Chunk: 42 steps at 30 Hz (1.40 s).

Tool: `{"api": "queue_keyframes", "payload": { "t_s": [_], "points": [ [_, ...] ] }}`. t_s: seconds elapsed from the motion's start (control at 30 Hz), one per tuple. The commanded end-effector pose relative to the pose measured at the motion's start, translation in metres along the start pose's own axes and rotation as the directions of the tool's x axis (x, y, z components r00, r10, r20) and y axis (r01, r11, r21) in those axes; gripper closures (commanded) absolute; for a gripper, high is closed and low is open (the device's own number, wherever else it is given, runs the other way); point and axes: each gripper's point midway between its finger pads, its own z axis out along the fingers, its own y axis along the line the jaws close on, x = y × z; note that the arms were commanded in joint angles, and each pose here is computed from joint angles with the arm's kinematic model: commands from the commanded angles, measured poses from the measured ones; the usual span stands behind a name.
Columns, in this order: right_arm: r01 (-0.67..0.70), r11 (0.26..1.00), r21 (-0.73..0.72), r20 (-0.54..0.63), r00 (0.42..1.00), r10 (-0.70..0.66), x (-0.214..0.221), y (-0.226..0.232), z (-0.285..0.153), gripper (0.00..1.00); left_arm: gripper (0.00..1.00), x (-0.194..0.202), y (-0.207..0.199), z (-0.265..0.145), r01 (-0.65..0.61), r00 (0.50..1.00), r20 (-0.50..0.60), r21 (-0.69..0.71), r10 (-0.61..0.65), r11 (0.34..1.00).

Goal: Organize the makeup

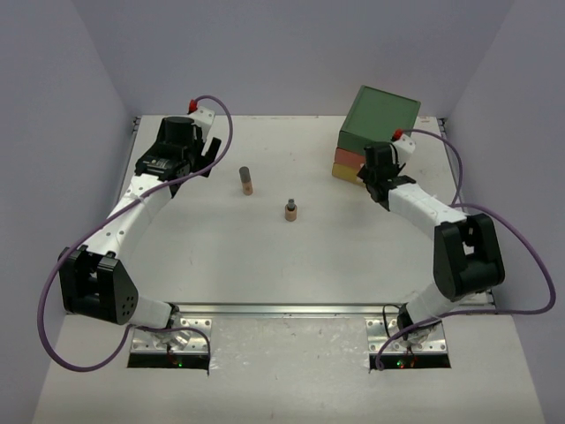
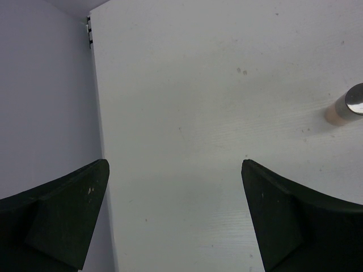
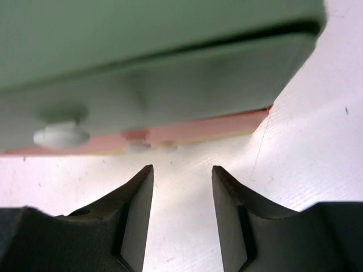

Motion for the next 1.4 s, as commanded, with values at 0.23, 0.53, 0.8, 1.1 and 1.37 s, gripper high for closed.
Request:
{"api": "queue_keyframes", "payload": {
  "t_s": [0.23,0.53,0.8,1.1,1.37],
  "points": [
    [0.182,0.920,-0.347,0.027,0.983,-0.184,0.041,0.046,-0.003,0.44,0.00,-0.018,0.003,-0.006,0.034,0.997,0.072,0.004,-0.034,0.999],
    [0.103,0.981,-0.163,0.071,0.993,-0.092,0.038,0.031,0.037,0.50,0.00,-0.012,0.006,-0.006,0.023,0.998,0.056,-0.010,-0.022,1.000],
    [0.071,0.991,-0.111,0.100,0.993,-0.060,0.029,0.036,0.057,0.52,0.00,-0.013,0.009,-0.005,0.012,0.998,0.054,-0.027,-0.011,1.000],
    [-0.033,0.999,-0.011,0.135,0.990,0.034,0.022,0.012,0.060,0.57,0.00,-0.010,0.012,-0.002,0.000,0.999,0.041,-0.042,0.002,0.999],
    [-0.015,0.992,-0.125,0.200,0.979,0.040,0.015,0.027,0.062,0.47,0.00,-0.011,0.014,0.000,-0.007,0.999,0.040,-0.047,0.009,0.999]
  ]
}}
